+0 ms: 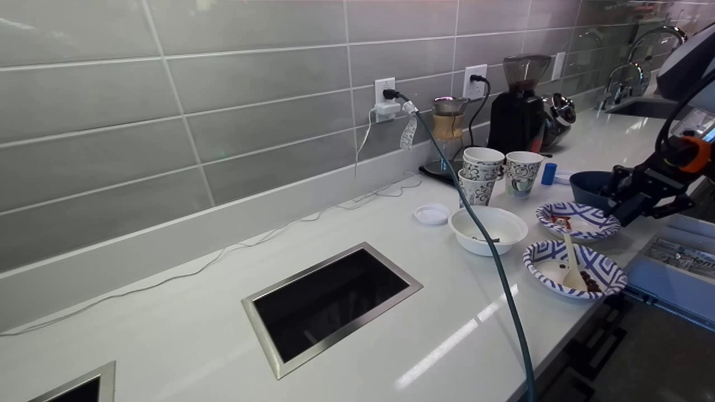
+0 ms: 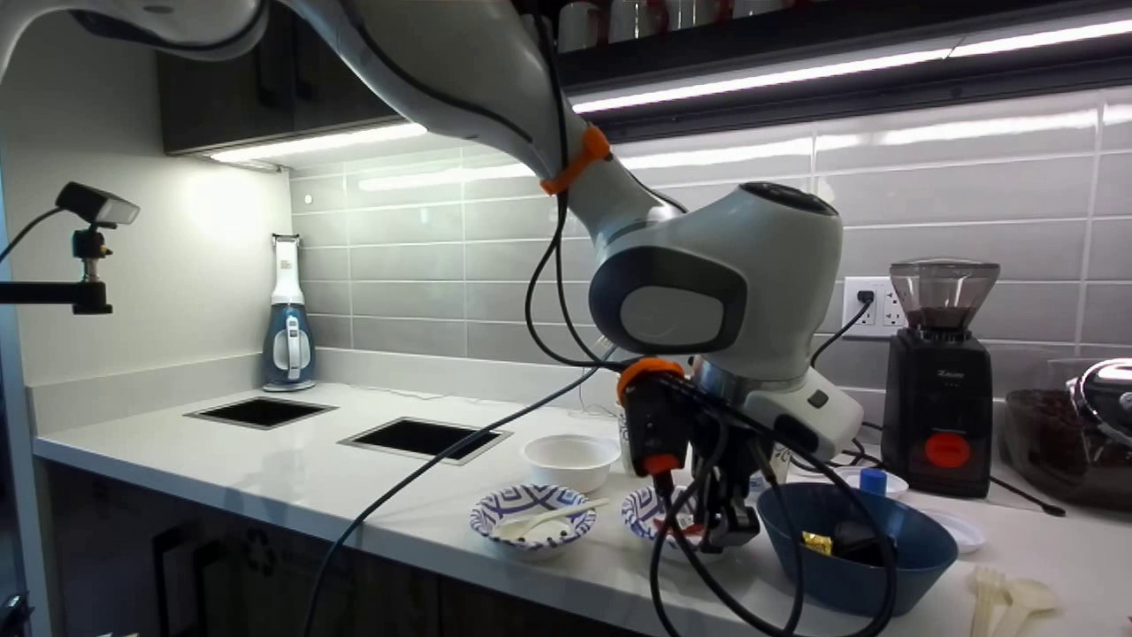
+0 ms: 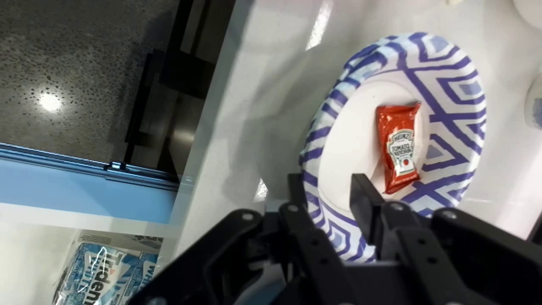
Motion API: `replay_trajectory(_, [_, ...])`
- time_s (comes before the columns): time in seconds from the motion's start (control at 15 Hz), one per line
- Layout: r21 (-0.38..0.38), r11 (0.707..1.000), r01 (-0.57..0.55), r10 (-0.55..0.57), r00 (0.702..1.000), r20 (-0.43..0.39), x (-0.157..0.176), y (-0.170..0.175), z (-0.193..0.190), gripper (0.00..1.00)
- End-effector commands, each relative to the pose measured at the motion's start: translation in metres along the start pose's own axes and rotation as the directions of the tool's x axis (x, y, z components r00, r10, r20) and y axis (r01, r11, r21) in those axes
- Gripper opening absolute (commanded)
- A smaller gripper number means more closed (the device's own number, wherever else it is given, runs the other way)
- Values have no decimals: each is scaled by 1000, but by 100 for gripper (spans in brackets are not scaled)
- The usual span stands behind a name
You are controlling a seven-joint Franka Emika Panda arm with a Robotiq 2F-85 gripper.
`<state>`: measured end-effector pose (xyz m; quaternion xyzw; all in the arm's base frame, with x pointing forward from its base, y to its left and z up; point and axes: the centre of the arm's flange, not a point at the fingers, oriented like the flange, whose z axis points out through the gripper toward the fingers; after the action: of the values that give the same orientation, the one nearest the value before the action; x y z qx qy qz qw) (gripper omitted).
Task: Take the bowl off of the other
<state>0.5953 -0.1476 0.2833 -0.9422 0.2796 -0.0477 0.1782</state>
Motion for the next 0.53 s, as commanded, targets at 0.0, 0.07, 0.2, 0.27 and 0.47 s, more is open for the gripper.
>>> replay_trajectory(0.0, [2, 1000, -4, 4, 1000, 23, 6, 0, 0, 27])
replay_trajectory(0.07, [1, 1000, -6, 6, 1000, 28, 6, 1, 1, 29])
replay_trajectory(0.2, [1, 1000, -6, 6, 999, 35, 5, 2, 3, 30])
replay_trajectory(0.27, [1, 1000, -8, 8, 999, 38, 5, 2, 2, 30])
replay_trajectory(0.47, [2, 1000, -8, 8, 999, 45, 5, 2, 2, 34])
